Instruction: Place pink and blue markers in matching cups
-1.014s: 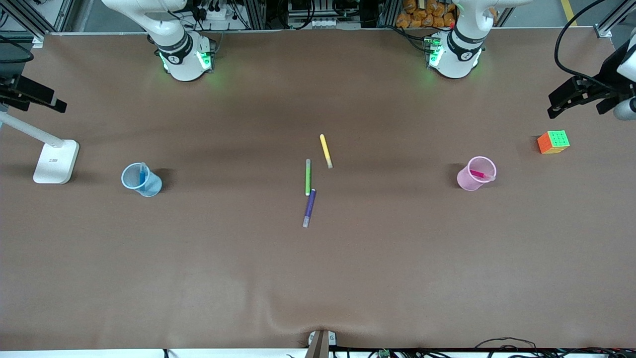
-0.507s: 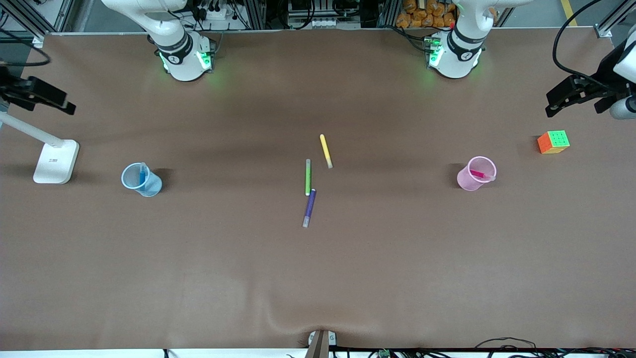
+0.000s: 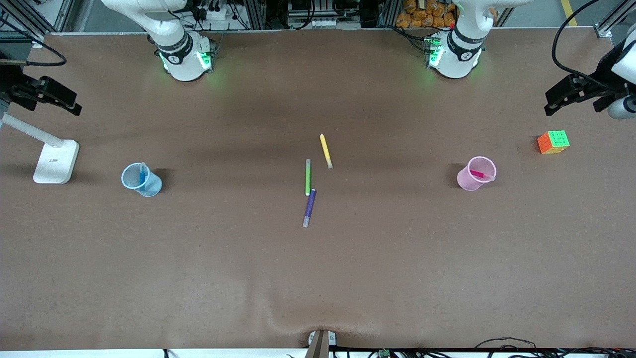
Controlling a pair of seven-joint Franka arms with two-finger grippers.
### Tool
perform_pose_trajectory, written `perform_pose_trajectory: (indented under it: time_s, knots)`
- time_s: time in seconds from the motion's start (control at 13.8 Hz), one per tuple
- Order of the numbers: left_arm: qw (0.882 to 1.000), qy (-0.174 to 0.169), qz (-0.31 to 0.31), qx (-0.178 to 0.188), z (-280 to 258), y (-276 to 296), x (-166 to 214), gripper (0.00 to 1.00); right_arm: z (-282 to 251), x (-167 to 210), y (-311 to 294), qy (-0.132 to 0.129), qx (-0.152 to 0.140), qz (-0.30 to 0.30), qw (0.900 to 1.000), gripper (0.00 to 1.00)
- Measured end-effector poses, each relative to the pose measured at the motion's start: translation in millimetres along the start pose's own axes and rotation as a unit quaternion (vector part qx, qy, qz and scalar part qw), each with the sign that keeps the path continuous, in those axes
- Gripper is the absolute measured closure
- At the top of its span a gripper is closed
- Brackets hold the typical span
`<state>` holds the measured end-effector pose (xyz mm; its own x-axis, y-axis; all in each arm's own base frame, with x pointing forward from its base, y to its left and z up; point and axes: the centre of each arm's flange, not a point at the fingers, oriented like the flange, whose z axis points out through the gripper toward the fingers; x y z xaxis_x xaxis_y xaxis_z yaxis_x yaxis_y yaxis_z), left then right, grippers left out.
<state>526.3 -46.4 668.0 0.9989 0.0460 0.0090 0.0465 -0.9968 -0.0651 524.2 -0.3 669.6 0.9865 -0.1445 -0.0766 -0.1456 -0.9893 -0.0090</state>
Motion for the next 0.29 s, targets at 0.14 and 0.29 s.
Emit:
perform_pose_trajectory:
  time_s: [0.14,0.29]
  knots:
    - [1.0,-0.001,0.0,-0.001,0,0,0,0.0,0,2,17,0.0,0.011,0.01,1.0,0.0]
    - [1.0,-0.001,0.001,-0.002,0,1,0,0.0,0,3,20,-0.001,0.014,0.011,1.0,0.0]
